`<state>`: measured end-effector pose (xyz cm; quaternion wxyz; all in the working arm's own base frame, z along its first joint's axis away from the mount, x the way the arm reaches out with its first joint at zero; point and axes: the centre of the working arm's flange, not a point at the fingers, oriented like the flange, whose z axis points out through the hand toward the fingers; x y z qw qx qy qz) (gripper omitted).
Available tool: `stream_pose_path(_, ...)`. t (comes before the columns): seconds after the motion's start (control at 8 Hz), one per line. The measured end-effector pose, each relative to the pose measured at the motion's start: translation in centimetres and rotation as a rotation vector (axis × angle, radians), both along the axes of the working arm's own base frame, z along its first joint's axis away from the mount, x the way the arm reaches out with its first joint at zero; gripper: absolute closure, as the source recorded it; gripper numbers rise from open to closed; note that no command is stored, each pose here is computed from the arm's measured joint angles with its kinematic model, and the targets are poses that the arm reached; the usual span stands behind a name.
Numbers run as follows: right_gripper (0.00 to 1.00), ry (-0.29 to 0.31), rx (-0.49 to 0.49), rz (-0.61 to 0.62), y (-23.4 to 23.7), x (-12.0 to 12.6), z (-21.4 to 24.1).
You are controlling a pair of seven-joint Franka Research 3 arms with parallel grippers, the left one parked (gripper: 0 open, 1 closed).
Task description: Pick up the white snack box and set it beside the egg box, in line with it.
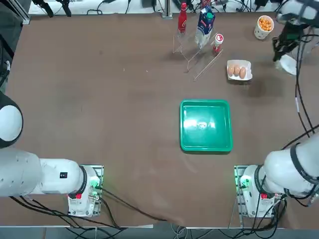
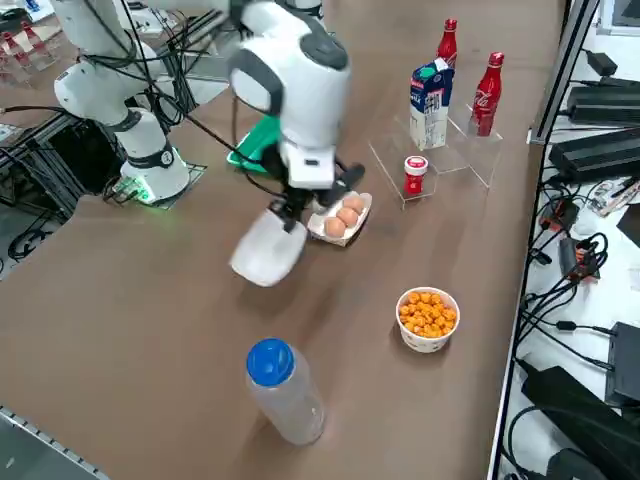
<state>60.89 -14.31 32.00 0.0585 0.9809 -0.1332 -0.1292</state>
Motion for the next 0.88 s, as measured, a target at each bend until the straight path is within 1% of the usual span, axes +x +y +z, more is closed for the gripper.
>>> stream_pose_path(0.25, 0.98, -0.029, -0.082, 0.023, 3.4, 2.1, -4.5)
stream_pose_path(0.38, 0.98, -0.046, -0.090, 0.040, 4.4, 2.6, -5.7)
stream_pose_path(0.88, 0.98, -0.032, -0.080, 0.087, 3.8, 2.3, -8.4)
